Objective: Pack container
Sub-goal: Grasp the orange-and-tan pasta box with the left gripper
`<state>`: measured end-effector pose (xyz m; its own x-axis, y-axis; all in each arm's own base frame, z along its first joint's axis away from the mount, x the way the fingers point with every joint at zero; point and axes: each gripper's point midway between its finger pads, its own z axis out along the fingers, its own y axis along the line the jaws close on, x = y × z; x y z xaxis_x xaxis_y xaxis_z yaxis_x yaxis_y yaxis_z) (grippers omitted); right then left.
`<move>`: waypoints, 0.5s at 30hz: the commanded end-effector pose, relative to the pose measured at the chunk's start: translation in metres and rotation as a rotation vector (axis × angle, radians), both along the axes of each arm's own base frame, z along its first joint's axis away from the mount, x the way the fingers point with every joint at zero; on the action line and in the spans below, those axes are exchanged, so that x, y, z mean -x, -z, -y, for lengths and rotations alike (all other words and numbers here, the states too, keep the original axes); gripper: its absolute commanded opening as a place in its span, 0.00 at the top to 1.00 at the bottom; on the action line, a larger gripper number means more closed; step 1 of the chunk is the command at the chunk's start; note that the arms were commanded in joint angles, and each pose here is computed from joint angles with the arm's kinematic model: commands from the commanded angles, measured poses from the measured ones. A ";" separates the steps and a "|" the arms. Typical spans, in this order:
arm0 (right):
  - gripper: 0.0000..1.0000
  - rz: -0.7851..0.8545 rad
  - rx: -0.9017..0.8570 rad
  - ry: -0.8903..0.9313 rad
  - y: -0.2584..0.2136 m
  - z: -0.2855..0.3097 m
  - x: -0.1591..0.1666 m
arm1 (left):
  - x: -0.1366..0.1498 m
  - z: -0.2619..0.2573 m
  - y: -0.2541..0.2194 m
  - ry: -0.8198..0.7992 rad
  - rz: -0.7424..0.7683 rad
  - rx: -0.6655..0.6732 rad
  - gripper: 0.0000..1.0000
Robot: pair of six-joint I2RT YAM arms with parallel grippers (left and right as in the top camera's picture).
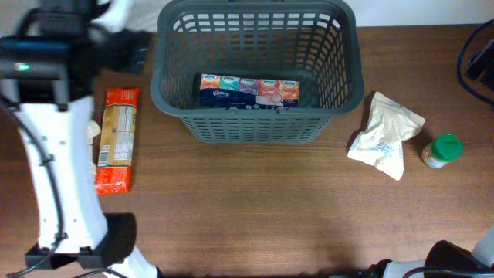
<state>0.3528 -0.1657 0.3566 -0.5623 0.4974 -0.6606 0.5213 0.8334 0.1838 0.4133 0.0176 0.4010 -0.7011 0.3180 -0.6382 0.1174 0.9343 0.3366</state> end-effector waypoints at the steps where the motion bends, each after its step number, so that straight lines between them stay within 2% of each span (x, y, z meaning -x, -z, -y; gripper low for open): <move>1: 0.01 0.004 0.006 0.019 -0.002 0.004 0.001 | 0.000 -0.046 0.057 -0.182 -0.167 0.194 0.01; 8: 0.01 0.004 0.006 0.019 -0.002 0.004 0.001 | 0.014 -0.114 0.180 -0.351 -0.505 0.299 0.01; 11: 0.01 0.004 0.006 0.019 -0.002 0.004 0.001 | 0.023 -0.120 0.243 -0.321 -0.666 0.300 0.00; 15: 0.01 0.004 0.006 0.019 -0.002 0.004 0.001 | 0.026 -0.115 0.304 -0.290 -0.785 0.306 0.03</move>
